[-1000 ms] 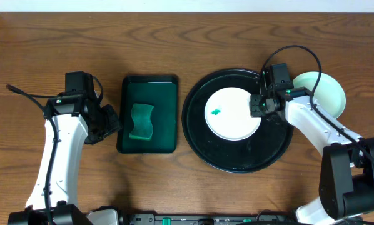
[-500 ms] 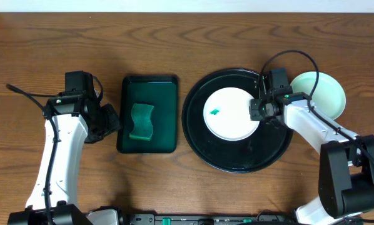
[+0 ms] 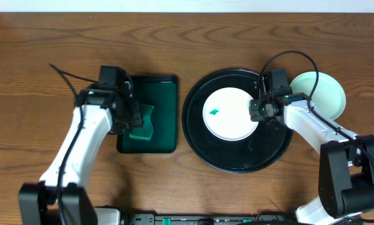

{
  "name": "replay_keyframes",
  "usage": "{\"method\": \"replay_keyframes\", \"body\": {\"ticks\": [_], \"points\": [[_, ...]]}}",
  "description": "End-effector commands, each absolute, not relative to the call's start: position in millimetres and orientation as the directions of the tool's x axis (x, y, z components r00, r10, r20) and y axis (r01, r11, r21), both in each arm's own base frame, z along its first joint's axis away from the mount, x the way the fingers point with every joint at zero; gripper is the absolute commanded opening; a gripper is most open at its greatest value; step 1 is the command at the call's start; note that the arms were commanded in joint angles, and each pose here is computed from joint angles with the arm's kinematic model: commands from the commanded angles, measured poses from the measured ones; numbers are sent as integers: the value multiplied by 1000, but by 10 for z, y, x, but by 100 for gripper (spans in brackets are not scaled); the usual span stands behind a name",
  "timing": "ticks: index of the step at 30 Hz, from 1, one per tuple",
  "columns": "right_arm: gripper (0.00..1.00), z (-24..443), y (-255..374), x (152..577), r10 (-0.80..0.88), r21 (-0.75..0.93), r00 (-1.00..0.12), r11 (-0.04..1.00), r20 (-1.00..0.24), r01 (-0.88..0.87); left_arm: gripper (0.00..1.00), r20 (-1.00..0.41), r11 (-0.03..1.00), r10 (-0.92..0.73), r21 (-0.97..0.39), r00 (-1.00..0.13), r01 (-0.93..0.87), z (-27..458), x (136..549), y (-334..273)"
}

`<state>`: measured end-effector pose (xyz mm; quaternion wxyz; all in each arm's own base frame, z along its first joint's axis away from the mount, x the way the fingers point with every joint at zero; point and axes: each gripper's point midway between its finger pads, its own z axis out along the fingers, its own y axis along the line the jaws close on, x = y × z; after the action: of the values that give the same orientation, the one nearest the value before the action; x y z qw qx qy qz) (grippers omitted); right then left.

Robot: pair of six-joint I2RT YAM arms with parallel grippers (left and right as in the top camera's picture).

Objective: Clean dirty plates on tray and stack at the side
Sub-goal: 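Reach the left gripper down to the green sponge in the tray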

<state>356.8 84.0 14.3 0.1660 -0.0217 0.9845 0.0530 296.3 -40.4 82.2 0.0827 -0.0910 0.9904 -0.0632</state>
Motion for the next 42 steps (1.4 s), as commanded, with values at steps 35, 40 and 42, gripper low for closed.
{"method": "replay_keyframes", "body": {"ticks": [35, 40, 42], "points": [[9, 101, 865, 3546, -33, 97, -947, 993, -320, -68, 38, -146, 961, -252, -153, -957, -229, 465, 3210, -494], [9, 101, 865, 3546, -33, 97, -947, 993, -320, -68, 37, -147, 961, -252, -154, -957, -229, 464, 3211, -494], [9, 101, 867, 3546, -33, 97, -947, 993, -320, -68, 37, -146, 960, -254, -153, -956, -232, 460, 3208, -493]]}}
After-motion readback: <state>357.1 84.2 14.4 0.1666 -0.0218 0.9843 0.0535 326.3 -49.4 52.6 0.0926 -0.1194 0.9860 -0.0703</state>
